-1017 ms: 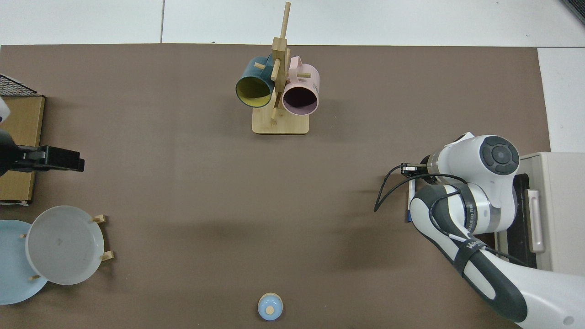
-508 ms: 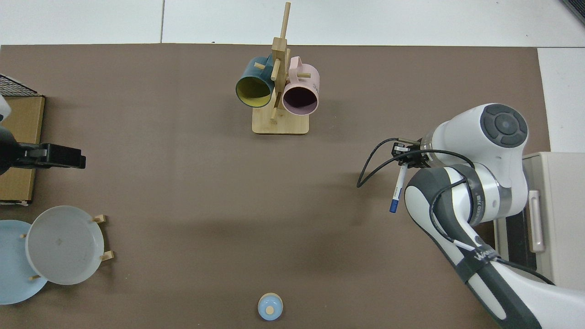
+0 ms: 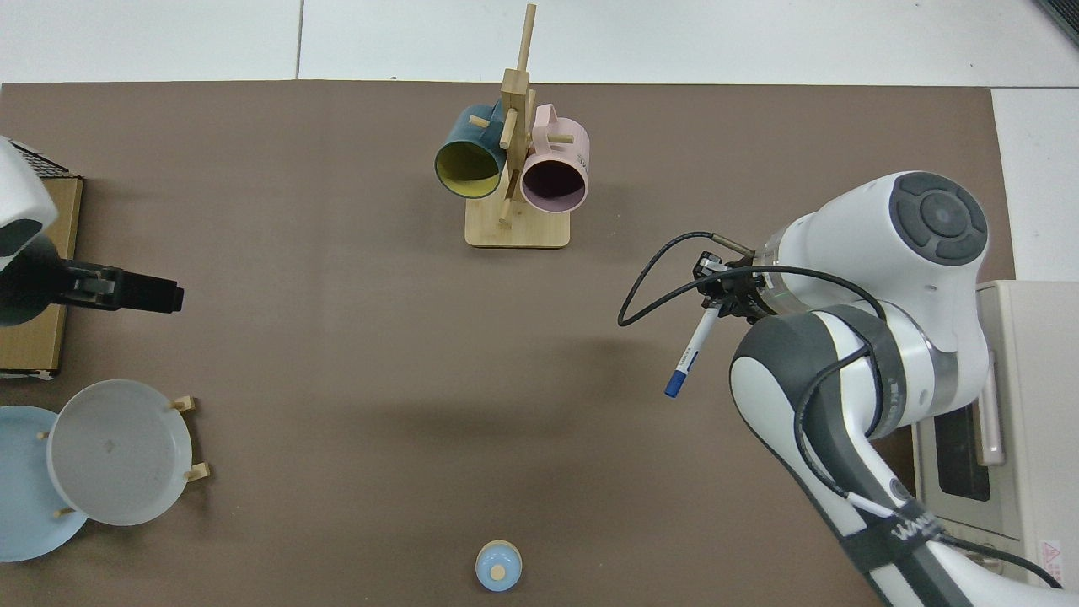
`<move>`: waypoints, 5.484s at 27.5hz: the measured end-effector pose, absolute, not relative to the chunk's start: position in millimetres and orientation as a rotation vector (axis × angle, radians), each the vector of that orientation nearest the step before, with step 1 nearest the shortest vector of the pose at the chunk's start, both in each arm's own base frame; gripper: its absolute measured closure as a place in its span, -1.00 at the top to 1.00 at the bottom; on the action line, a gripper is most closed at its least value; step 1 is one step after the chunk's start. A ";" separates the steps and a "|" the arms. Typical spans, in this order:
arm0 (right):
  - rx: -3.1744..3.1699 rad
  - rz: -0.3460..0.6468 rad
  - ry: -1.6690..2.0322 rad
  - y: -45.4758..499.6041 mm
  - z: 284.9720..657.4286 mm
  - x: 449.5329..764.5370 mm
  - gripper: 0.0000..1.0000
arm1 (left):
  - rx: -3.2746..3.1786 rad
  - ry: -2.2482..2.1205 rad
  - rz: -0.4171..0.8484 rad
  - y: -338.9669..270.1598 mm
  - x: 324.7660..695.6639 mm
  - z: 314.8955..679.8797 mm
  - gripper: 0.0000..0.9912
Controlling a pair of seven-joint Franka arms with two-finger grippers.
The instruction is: Put markers into pen holder
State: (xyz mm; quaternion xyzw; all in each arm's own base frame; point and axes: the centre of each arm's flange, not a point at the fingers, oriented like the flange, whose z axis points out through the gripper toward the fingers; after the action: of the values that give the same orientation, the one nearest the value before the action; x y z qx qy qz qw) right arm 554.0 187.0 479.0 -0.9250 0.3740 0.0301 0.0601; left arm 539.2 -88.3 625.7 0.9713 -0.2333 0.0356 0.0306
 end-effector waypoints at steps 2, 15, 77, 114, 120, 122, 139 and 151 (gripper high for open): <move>-2.761 0.106 1.212 196.3 488.9 549.2 -0.66 | 2.970 -0.810 0.110 -101.0 537.0 625.7 1.00; -2.458 0.235 1.698 254.6 515.6 523.4 -0.66 | 2.665 -1.470 0.120 -171.8 518.6 620.1 1.00; -2.129 0.269 1.863 331.5 544.5 506.3 0.32 | 2.332 -1.793 0.195 -273.8 485.4 587.0 -0.65; -3.110 0.002 0.200 77.4 583.4 536.7 1.00 | 2.554 -1.793 0.110 -193.4 519.6 572.3 -0.65; -3.141 -0.010 0.006 56.2 588.6 535.5 1.00 | 2.594 -1.864 0.064 -153.4 532.1 570.4 -0.65; -3.142 -0.010 0.000 45.1 588.5 536.6 1.00 | 2.616 -1.899 0.038 -135.3 536.9 570.1 -0.65; -3.139 0.004 0.126 18.5 590.5 536.9 1.00 | 2.632 -2.352 -0.271 -32.5 558.2 580.3 -0.65; -3.136 -0.020 0.144 12.3 598.2 553.0 1.00 | 2.400 -2.755 -0.383 57.0 585.2 604.0 -0.65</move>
State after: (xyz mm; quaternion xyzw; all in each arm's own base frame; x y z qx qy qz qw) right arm 553.0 12.3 598.2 -0.9989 0.0458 -0.0062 0.0013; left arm 585.2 57.0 604.0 0.6303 -0.7235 -0.1006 -0.2628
